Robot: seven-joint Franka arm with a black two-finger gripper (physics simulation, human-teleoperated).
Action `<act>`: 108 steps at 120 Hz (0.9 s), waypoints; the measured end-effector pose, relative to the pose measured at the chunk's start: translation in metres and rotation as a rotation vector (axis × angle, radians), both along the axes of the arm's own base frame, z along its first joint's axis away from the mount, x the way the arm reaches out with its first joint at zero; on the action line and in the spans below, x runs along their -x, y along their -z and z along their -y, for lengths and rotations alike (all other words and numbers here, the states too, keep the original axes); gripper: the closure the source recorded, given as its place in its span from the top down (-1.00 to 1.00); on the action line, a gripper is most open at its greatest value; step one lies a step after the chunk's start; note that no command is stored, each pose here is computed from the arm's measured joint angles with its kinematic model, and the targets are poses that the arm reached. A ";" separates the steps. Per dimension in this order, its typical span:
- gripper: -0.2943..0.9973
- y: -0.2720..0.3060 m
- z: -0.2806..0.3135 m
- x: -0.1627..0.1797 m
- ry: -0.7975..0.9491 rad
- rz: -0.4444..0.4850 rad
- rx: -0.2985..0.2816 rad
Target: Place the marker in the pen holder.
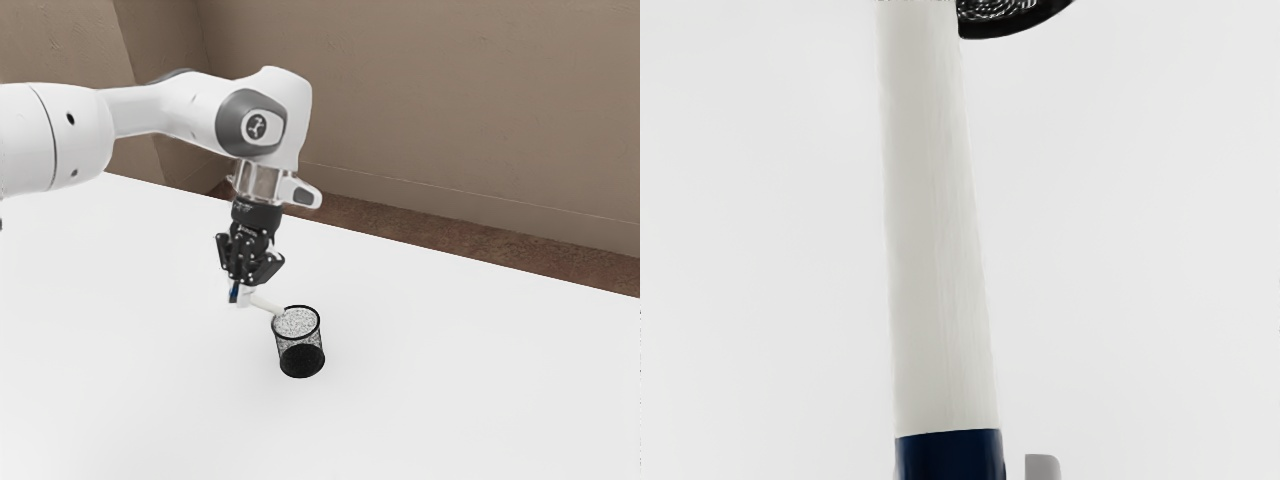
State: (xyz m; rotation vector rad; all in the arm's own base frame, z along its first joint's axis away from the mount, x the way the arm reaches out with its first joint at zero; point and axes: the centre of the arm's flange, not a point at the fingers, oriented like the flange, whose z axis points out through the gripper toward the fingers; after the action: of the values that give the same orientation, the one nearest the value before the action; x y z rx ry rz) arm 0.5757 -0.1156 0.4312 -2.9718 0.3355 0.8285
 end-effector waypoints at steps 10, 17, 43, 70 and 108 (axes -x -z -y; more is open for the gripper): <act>-0.67 0.005 0.004 -0.013 0.000 0.012 -0.002; -0.67 0.015 0.003 -0.020 -0.005 0.006 -0.005; -0.67 0.043 0.003 -0.045 -0.003 0.022 -0.020; -0.32 0.063 -0.008 -0.055 -0.013 0.035 -0.034; 0.35 -0.097 -0.075 -0.028 -0.082 0.395 -0.046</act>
State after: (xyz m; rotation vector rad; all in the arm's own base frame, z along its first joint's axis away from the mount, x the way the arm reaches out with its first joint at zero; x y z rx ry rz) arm 0.6034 -0.0408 0.5278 -3.0257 0.1741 0.2344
